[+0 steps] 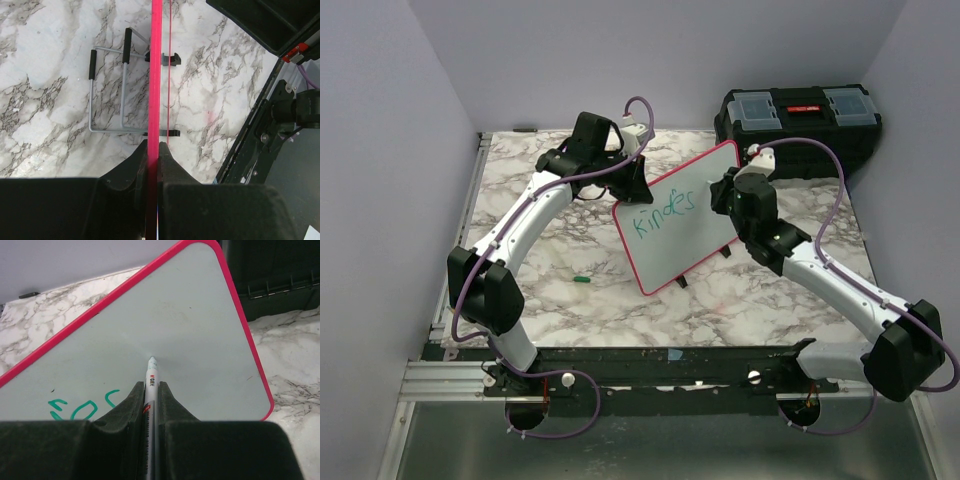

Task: Write a sentence on the whiteboard

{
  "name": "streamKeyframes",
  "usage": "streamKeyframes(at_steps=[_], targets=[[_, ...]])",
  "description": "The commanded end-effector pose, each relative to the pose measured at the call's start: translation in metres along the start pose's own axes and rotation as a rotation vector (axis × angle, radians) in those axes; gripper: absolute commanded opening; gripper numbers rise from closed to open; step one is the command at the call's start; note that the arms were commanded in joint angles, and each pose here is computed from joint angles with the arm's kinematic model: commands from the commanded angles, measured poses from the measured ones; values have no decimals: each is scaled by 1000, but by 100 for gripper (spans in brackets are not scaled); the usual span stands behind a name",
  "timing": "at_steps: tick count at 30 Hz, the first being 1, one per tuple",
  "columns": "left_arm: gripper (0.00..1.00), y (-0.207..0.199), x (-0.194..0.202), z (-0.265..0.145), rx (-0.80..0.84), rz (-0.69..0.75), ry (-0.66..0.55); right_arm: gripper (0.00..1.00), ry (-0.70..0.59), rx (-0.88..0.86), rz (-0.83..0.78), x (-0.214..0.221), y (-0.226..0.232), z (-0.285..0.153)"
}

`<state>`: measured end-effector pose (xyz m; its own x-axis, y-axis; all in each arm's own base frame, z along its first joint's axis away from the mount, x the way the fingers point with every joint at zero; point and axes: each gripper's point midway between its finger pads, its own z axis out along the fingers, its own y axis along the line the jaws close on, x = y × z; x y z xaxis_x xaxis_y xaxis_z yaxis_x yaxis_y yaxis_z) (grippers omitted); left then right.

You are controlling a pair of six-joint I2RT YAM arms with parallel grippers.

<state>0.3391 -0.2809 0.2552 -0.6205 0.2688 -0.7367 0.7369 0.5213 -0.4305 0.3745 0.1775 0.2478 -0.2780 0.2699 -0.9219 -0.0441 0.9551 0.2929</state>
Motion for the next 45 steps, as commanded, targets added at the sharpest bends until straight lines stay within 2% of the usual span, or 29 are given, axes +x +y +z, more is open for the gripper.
streamKeyframes(at_steps=[1,9,20,28,36,45], targets=[[0,-5,-18,-16,-38,91,-57,1,-22,-88,8,-15,21,4],[0,-6,-19,-16,-37,94,-60,1,-4,-163,-15,-13,33,-1],[0,-7,-20,-17,-38,97,-65,1,73,-216,18,18,33,-10],[0,-7,-20,-17,-36,96,-66,1,90,-157,27,32,14,-15],[0,-7,-19,-17,-36,94,-64,1,44,1,34,23,-11,-8],[0,-7,-19,-17,-37,96,-64,1,65,22,22,26,-12,-4]])
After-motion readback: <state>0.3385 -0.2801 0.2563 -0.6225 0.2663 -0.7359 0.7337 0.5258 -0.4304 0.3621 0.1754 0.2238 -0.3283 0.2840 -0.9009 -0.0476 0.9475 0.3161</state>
